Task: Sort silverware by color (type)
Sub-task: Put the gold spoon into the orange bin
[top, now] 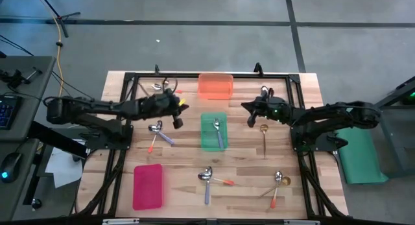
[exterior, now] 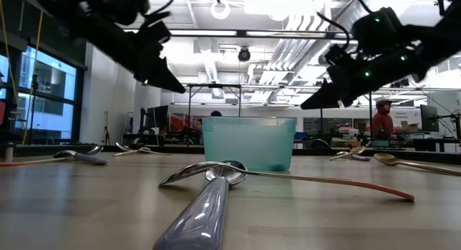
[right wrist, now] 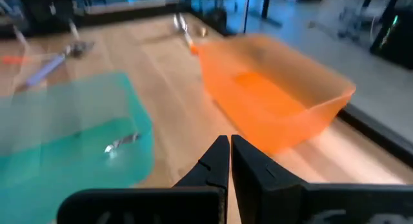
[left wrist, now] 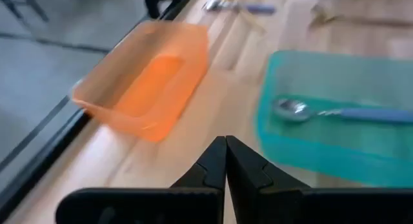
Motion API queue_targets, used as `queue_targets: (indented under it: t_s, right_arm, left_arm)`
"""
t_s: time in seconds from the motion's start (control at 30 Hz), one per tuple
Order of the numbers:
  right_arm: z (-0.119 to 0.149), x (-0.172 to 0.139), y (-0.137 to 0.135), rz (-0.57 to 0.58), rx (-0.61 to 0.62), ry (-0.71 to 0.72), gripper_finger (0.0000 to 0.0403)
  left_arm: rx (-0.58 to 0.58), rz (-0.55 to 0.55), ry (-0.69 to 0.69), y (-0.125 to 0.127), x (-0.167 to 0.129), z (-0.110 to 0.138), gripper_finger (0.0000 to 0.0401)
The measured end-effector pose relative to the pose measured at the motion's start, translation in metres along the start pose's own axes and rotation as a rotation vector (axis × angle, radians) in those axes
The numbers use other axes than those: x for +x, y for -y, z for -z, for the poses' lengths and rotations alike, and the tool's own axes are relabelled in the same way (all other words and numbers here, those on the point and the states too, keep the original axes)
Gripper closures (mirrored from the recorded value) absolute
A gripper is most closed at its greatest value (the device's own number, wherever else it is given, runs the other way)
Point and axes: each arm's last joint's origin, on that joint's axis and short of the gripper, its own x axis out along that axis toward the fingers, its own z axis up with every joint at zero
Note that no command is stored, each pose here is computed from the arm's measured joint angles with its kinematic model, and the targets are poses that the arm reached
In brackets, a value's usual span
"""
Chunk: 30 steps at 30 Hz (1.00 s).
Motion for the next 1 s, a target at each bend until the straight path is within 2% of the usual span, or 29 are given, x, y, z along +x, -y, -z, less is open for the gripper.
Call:
queue_targets:
  t_s: [0.1,0.23,0.47,0.6,0.73,0.87,1.0]
  right_arm:
    - [-0.007,0.003,-0.013,0.029,-0.01,-0.118,0.0402]
    - [-0.011,-0.004,-0.039,-0.006,-0.03,-0.316,0.0402]
    - [-0.008,-0.045,-0.089,-0.086,-0.042,-0.651,0.0402]
    - [-0.011,-0.074,-0.115,-0.129,-0.045,-0.732,0.0384]
    - [-0.011,-0.101,-0.138,-0.209,-0.019,-0.758,0.0338]
    - [-0.002,-0.126,-0.16,-0.289,0.02,-0.828,0.0292]
    - [0.008,-0.147,-0.185,-0.341,-0.003,-0.884,0.0268]
  left_arm:
    - [-0.028,0.039,0.086,0.01,-0.003,0.016,0.04]
    - [-0.075,0.092,0.165,0.022,-0.009,0.032,0.04]
    - [-0.052,0.136,0.204,0.035,-0.017,0.049,0.04]
    - [-0.045,0.135,0.2,0.038,-0.019,0.051,0.04]
    - [-0.041,0.143,0.202,0.041,-0.02,0.051,0.04]
    - [-0.044,0.159,0.202,0.044,-0.021,0.052,0.04]
    - [-0.037,0.173,0.203,0.047,-0.022,0.052,0.04]
